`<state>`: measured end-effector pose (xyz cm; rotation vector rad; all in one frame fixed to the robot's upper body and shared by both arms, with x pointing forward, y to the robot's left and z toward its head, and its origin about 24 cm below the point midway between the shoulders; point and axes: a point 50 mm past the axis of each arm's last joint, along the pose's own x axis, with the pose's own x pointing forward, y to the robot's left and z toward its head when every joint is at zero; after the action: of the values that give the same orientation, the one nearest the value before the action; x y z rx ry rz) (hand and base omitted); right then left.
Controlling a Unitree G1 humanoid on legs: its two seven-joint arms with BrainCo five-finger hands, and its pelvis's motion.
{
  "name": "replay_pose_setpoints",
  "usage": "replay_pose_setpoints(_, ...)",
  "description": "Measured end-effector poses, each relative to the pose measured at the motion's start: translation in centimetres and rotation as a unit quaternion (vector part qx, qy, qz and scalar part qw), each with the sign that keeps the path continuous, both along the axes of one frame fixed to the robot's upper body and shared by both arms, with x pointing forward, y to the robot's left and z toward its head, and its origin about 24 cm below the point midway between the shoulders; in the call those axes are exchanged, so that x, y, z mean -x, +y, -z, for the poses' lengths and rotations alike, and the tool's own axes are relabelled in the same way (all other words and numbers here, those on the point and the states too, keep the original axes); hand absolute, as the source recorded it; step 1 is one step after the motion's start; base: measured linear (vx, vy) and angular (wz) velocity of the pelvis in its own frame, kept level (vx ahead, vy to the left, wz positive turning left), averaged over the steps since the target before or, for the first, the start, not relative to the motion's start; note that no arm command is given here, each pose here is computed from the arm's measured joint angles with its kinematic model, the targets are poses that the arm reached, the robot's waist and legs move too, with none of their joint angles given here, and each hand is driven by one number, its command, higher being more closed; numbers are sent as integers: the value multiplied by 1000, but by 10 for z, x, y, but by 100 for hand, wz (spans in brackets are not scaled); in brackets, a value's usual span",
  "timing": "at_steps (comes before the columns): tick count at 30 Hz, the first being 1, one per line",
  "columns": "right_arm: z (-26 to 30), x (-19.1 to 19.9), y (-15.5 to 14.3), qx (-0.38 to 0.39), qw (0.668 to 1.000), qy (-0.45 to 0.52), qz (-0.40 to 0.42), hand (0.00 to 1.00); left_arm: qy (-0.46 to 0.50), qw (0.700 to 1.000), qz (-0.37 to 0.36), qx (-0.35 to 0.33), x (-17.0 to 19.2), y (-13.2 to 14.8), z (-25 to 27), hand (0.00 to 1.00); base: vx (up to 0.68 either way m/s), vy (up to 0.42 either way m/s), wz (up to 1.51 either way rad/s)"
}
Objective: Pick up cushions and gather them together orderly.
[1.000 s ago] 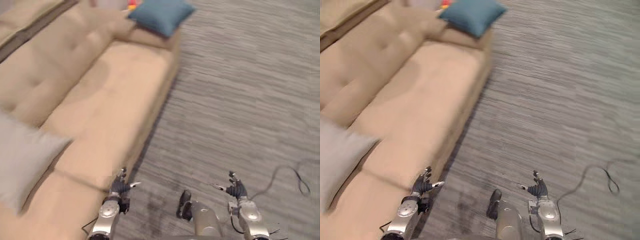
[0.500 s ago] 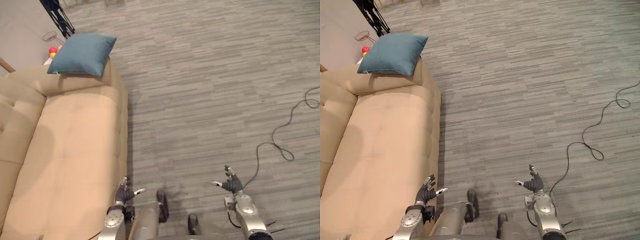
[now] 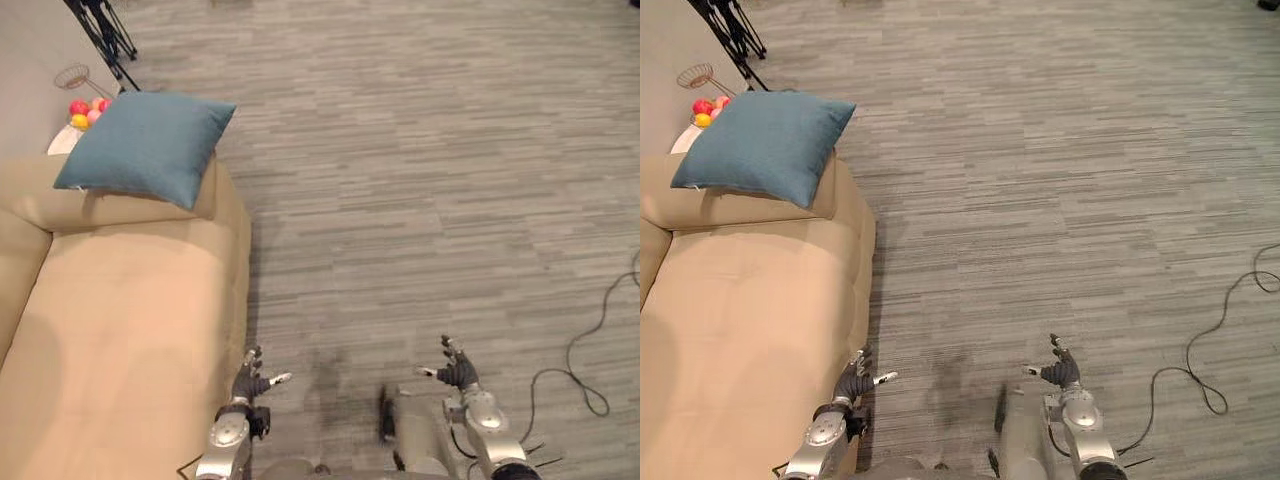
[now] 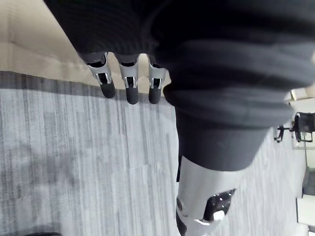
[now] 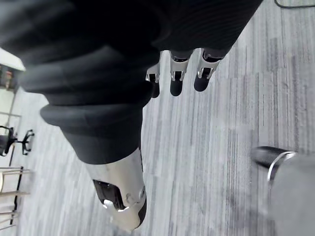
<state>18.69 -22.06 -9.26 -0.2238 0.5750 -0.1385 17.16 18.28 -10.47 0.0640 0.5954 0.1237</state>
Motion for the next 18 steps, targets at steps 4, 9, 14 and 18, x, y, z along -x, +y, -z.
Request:
replay_pose_setpoints(4,3,8,-2,3,1000,10,-2,0,22,999,-16,22,8,-9,9,0,695,-209,62)
replay_pose_setpoints(9,-4,1,5,-13,1000,-19,4,0,21,999,-16,28,11,-12,9,0,648,-140,15)
replay_pose_setpoints(14,-7,-2,-12,-12,999,-24,41,0,30,999,-18,31,16,-15,12,0,450,117,16)
replay_pose_setpoints(18,2,4,-11,-16,999,0,43,0,42,998,-41,37,25,-12,16,0,555,226,37)
